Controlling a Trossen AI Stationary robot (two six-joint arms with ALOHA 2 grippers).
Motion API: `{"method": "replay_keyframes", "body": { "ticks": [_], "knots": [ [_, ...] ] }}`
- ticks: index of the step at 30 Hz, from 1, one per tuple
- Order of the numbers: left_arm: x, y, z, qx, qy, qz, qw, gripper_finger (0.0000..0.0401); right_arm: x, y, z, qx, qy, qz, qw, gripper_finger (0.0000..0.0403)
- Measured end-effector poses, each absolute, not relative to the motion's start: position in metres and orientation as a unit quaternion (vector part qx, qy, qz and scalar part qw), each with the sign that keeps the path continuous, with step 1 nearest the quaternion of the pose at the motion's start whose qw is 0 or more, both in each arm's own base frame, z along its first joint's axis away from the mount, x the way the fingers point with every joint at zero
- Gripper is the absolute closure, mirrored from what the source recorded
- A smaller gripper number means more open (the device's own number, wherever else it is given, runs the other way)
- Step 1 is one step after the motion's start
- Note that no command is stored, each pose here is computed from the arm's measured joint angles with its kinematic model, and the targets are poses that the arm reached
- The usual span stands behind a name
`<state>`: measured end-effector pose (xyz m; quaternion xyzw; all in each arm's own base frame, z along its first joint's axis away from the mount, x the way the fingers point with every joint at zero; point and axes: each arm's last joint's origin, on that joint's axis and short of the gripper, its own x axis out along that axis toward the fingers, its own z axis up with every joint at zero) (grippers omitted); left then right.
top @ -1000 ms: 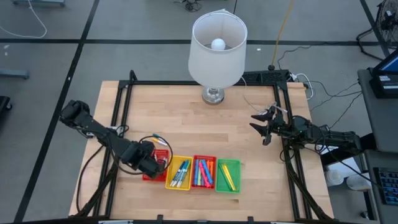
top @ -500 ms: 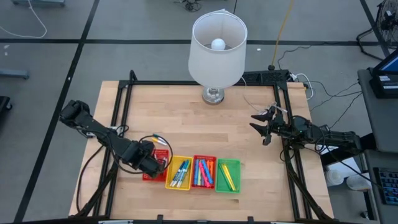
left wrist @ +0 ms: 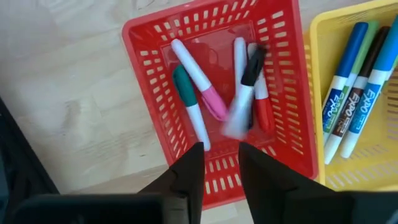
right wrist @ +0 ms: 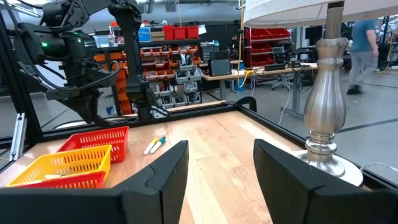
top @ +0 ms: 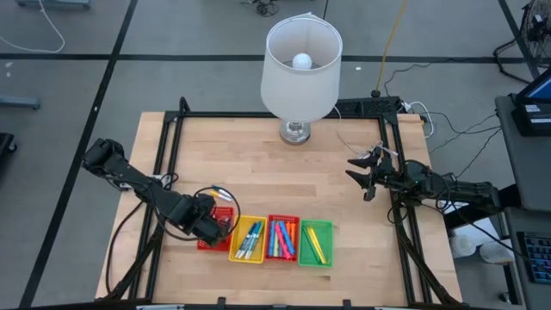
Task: Pick & Place Markers
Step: Put the small black highlighter into the left red bin, then put the small yellow highlighter into the left red bin
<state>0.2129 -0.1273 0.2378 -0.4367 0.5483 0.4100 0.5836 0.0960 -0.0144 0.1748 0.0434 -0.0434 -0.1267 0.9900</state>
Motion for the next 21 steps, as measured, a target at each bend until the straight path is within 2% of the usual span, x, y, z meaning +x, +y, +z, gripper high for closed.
{"method": "replay_keyframes", "body": {
  "ticks": [7, 14, 16, 19, 21],
  "knots": [
    [0.214, -0.126, 0.238, -0.412, 0.547, 0.399, 0.610, 0.0282, 0.096, -0.014, 0.175, 0.043, -0.043, -0.127, 0.990, 0.0234],
    [0.218, -0.104, 0.238, -0.328, 0.541, 0.410, 0.657, 0.0281, 0.096, -0.014, 0.175, 0.043, -0.043, -0.127, 0.990, 0.0234],
    [0.216, -0.094, 0.239, -0.294, 0.542, 0.436, 0.655, 0.0281, 0.096, -0.014, 0.175, 0.043, -0.043, -0.127, 0.990, 0.0234],
    [0.214, -0.077, 0.240, -0.280, 0.545, 0.478, 0.630, 0.0284, 0.096, -0.014, 0.175, 0.043, -0.043, -0.127, 0.990, 0.0234],
    [0.215, -0.068, 0.240, -0.276, 0.550, 0.489, 0.618, 0.0299, 0.096, -0.014, 0.175, 0.043, -0.043, -0.127, 0.990, 0.0234]
  ]
}}
